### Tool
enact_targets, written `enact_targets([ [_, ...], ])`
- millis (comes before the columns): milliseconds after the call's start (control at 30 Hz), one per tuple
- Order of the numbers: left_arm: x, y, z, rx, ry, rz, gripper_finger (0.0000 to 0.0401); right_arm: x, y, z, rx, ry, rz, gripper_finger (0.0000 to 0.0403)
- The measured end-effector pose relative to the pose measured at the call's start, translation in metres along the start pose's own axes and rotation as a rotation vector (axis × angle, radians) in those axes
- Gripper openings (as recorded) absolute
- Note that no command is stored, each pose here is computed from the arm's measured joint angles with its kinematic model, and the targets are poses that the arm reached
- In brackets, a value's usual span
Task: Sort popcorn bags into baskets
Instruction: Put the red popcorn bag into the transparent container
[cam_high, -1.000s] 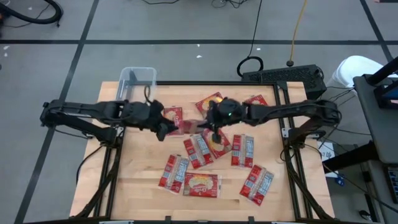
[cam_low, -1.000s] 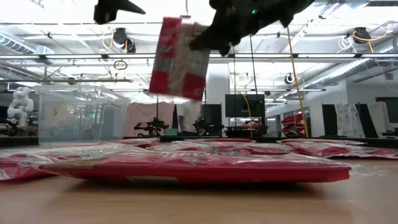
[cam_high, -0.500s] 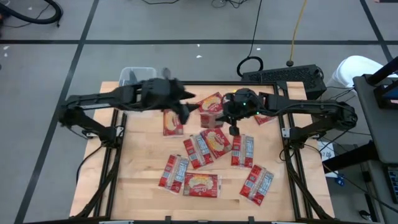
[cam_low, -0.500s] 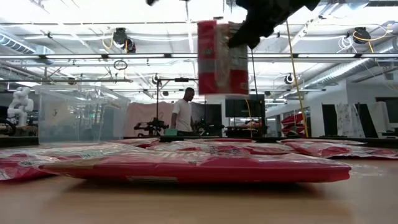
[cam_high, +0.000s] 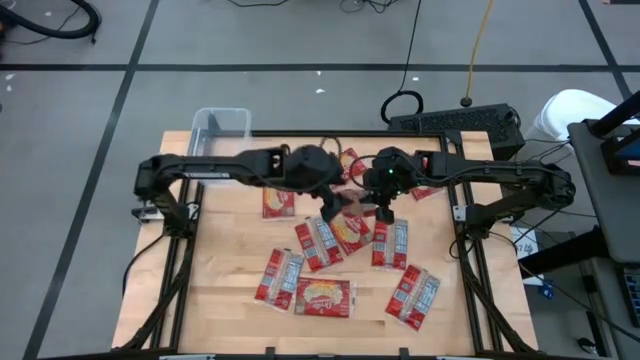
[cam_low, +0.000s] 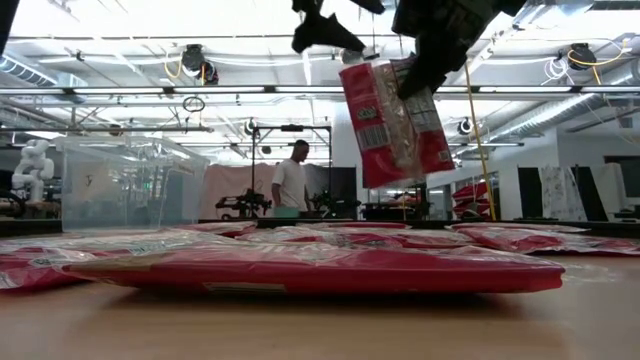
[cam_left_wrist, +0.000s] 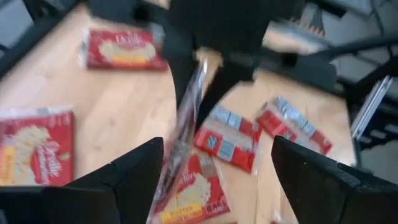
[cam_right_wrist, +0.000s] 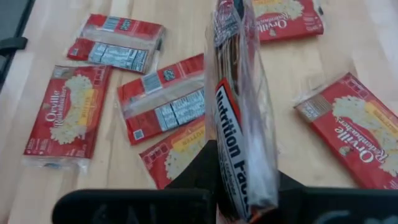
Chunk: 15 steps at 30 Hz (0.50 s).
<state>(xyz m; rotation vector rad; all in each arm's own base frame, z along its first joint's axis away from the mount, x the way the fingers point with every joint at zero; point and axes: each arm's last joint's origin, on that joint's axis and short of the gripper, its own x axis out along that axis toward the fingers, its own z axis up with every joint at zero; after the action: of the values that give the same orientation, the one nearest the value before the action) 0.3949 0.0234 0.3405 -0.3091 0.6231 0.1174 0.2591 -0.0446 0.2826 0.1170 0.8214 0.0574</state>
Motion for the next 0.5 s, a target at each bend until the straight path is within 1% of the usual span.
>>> enact_targets([
  [100, 0.012, -0.003, -0.006, 0.027, 0.029, 0.009, 0.0299, 0.000, 0.001, 0.001, -0.012, -0.011, 0.018, 0.0011],
  [167, 0.017, -0.004, -0.009, 0.048, 0.034, 0.029, 0.0285, 0.000, 0.001, 0.002, -0.015, -0.020, 0.040, 0.0011],
  [267, 0.023, -0.004, -0.011, 0.063, 0.037, 0.060, 0.0260, 0.000, 0.001, 0.002, -0.021, -0.019, 0.041, 0.0011],
  [400, 0.024, -0.003, -0.010, 0.083, 0.026, 0.078, 0.0232, 0.000, 0.002, 0.002, -0.034, -0.026, 0.081, 0.0011],
  [500, 0.022, -0.003, -0.009, 0.101, 0.012, 0.106, 0.0225, 0.000, 0.003, 0.002, -0.035, -0.028, 0.090, 0.0011],
])
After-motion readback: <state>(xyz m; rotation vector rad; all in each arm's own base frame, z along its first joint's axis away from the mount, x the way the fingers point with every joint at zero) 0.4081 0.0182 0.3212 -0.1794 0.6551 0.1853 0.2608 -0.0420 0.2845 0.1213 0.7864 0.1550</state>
